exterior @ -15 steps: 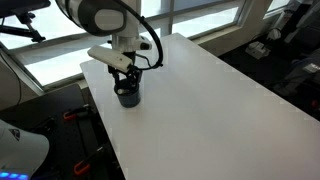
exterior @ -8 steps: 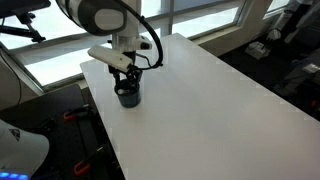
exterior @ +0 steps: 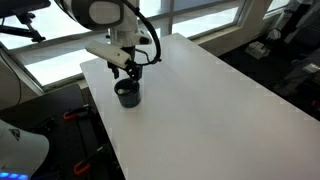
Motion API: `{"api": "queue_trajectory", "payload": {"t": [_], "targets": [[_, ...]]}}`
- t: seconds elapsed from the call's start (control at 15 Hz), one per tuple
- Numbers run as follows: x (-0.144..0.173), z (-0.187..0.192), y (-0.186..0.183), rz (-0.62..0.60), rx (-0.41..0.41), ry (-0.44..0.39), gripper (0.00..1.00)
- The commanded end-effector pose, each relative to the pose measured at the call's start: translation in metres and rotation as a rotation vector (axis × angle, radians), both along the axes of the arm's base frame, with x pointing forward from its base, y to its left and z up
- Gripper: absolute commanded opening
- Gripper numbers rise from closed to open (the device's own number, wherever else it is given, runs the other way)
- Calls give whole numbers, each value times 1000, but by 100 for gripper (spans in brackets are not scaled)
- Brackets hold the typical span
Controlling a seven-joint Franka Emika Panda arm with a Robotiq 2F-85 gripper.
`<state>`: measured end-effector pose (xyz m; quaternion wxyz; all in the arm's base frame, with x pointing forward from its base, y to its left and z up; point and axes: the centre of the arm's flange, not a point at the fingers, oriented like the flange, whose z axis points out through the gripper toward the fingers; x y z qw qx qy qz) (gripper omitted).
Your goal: Remove the marker from the mug
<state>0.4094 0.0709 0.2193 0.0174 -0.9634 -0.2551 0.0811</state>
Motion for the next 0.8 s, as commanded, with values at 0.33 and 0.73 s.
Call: {"api": "queue_trajectory", "payload": {"t": [0.33,0.73], "targets": [[-16,16,-1,-29,10,-15,46],[-11,6,-5,-41,8,-1,50]]}}
